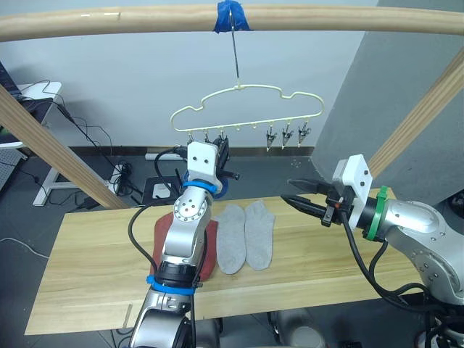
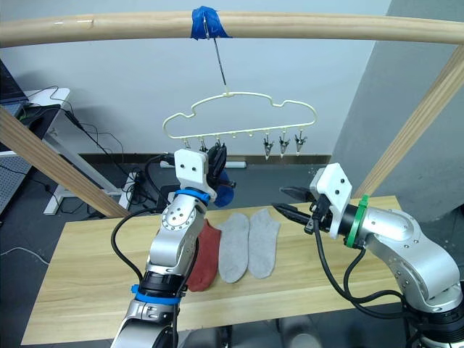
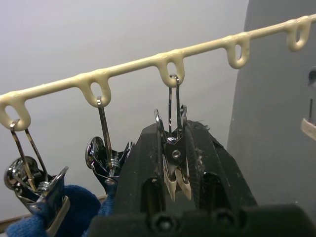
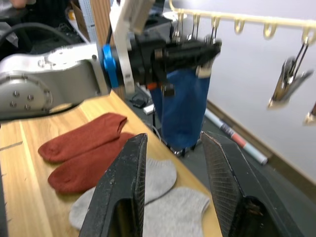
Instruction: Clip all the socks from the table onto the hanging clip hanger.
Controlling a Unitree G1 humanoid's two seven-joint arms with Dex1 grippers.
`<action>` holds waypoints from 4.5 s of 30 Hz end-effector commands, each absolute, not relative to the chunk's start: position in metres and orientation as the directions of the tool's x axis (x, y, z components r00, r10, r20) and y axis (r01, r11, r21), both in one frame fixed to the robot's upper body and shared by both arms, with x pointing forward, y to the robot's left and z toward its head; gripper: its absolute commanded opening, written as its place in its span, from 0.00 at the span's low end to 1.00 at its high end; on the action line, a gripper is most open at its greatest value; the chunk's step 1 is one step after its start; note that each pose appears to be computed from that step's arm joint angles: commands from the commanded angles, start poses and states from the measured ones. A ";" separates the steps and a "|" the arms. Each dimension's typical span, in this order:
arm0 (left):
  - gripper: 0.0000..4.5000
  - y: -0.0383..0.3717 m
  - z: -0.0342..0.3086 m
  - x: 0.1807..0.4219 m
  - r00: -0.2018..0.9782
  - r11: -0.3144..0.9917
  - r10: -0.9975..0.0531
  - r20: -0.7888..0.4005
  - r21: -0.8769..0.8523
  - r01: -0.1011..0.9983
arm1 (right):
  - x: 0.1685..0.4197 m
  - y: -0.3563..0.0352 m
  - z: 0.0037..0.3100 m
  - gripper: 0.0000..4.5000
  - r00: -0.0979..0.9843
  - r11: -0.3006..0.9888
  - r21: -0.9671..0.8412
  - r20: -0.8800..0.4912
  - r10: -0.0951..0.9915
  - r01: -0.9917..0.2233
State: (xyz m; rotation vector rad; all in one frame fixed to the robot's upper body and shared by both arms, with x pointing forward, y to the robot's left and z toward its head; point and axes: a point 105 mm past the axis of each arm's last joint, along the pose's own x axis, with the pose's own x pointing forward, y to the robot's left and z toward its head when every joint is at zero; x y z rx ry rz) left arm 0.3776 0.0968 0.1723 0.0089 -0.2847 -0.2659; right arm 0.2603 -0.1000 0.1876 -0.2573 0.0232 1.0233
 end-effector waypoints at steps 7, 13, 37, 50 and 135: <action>0.15 0.094 0.185 0.372 0.900 0.957 -0.284 0.329 0.047 0.285 | 0.254 -0.098 0.195 0.40 0.511 0.469 -0.259 -0.126 0.850 -0.844; 0.45 0.096 0.182 0.373 0.910 0.963 -0.267 0.317 0.057 0.263 | 0.255 -0.099 0.195 0.40 0.514 0.472 -0.260 -0.126 0.849 -0.842; 0.34 0.093 0.189 0.382 0.912 0.971 -0.238 0.334 0.074 0.226 | 0.255 -0.101 0.197 0.40 0.511 0.475 -0.241 -0.119 0.851 -0.846; 0.06 0.093 0.191 0.376 0.896 0.960 -0.281 0.345 0.099 0.263 | 0.251 -0.100 0.186 0.40 0.499 0.456 -0.243 -0.161 0.852 -0.856; 0.06 0.101 0.219 0.342 0.684 0.654 -0.701 0.200 -0.203 0.729 | 0.325 -0.005 0.161 0.00 0.581 0.296 -0.652 -0.274 0.766 -0.698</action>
